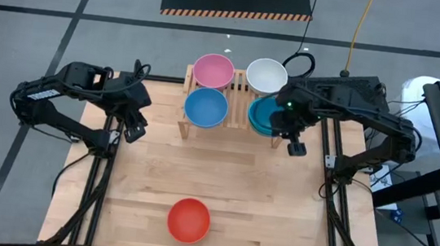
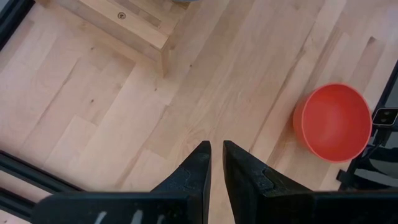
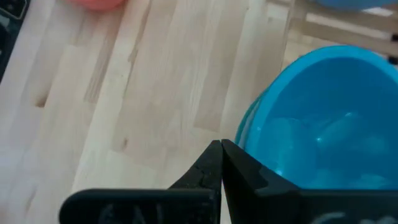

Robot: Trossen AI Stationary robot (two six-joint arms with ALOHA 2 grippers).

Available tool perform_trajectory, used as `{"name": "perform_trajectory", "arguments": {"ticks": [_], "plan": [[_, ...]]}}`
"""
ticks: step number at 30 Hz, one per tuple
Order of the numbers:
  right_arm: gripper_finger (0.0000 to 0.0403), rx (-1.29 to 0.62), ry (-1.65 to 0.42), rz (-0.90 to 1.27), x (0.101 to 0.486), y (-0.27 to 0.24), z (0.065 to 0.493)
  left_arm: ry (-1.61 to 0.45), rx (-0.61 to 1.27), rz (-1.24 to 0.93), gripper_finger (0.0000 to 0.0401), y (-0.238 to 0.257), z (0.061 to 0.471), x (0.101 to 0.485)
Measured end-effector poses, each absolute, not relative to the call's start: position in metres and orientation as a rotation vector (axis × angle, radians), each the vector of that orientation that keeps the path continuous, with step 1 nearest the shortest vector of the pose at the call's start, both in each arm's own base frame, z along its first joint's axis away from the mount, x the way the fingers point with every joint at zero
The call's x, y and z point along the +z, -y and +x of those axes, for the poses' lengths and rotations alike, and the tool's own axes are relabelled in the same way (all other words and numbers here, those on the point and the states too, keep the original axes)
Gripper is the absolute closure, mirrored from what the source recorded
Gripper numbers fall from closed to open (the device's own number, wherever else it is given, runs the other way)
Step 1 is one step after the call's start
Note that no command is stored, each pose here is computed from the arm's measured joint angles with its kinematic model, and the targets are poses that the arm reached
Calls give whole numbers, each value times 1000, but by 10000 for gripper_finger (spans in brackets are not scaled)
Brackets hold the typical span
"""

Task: Place and stack bowls onto a shelf
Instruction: Stack the blue bowl on top of the green bowl on the shelf, then stack the orange bowl on top of the left blue bowl on the shelf

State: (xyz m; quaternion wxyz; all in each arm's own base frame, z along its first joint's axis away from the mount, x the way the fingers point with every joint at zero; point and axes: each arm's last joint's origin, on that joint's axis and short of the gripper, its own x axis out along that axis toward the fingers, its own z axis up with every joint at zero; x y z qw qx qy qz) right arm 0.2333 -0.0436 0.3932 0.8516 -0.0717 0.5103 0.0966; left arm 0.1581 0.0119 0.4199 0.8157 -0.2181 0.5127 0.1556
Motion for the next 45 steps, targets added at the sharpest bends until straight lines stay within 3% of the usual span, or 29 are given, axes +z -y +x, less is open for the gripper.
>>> {"name": "perform_trajectory", "arguments": {"ticks": [16,35,45], "plan": [[403,196,-1054,-152,400,43,230,-1093,334,-469,355,-12,158,420],[403,74,-958,12,432,29,165,-1105,288,-395,355,-12,159,419],[403,71,-932,6,435,28,158,-1081,209,-535,354,-7,164,421]]}}
